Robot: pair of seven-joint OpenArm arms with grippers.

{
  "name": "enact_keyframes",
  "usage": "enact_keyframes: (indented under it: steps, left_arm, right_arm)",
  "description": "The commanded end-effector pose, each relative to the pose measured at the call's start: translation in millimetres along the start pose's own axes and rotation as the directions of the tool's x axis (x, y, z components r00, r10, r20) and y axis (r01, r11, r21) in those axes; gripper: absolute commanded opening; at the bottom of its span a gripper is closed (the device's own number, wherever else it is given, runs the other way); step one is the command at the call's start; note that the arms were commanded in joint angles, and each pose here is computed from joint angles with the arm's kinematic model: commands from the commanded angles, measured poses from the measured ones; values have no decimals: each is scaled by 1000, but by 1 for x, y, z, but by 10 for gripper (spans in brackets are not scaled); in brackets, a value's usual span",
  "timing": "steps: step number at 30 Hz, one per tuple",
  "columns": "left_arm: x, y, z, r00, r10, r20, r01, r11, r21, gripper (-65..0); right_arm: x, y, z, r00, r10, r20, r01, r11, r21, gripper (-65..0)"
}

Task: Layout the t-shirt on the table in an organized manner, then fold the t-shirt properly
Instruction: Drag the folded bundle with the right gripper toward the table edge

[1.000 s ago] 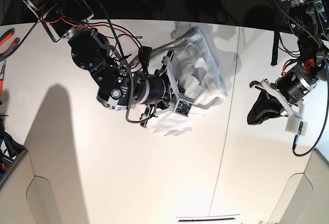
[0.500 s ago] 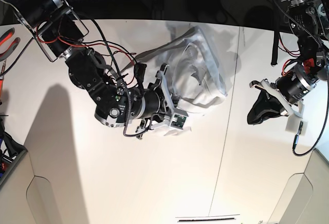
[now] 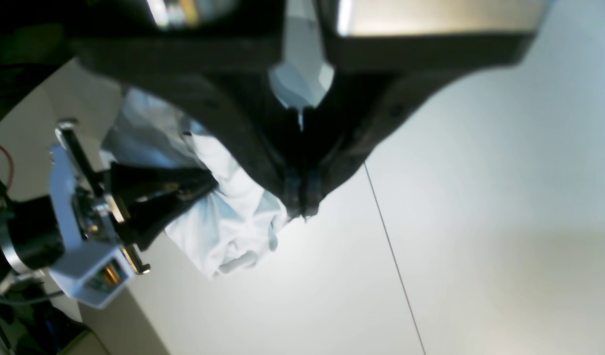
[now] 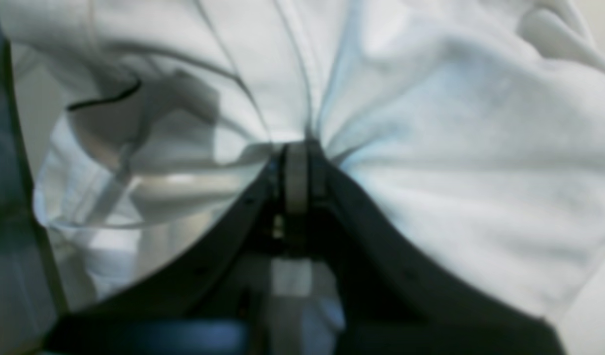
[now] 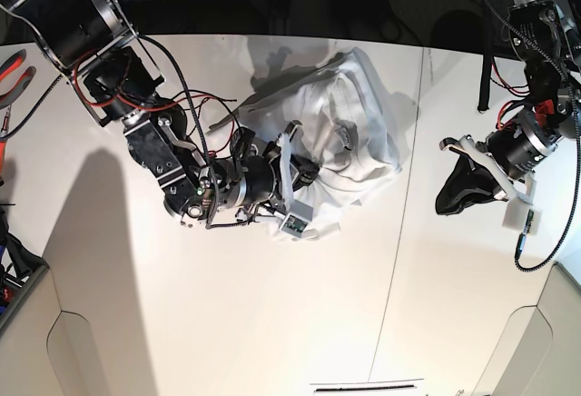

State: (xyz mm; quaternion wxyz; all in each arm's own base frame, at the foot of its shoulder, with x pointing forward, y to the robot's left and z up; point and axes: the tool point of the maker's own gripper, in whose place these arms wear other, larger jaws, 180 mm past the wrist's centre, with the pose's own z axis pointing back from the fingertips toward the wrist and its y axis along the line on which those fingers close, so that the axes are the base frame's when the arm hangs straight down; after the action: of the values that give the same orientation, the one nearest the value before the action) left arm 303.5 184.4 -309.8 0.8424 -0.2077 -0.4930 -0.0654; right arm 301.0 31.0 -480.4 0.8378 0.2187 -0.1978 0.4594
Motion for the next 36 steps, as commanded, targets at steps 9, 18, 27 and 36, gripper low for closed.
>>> enact_keyframes:
  steps: [9, 18, 27, 36]
  left_arm:
    - [16, -2, 2, 999, -15, 52, 15, 1000, -14, -650]
    - [18, -4, 2, 998, -6, 62, 8, 1000, -24, -650]
    - [21, -7, 3, 997, 7, 78, -4, 999, -41, -650]
    - [21, -8, 2, 997, 10, 80, -6, 999, -46, -650]
  right_arm:
    - [-68, -84, 34, 896, -443, 22, 417, 826, -380, -650]
    - [-102, -143, 84, 512, -763, 394, 849, 380, -368, -650]
    - [-143, -165, 118, 135, -777, 615, 983, 27, -181, -650]
    - [-183, -161, 135, 109, -762, 638, 970, -59, -237, -650]
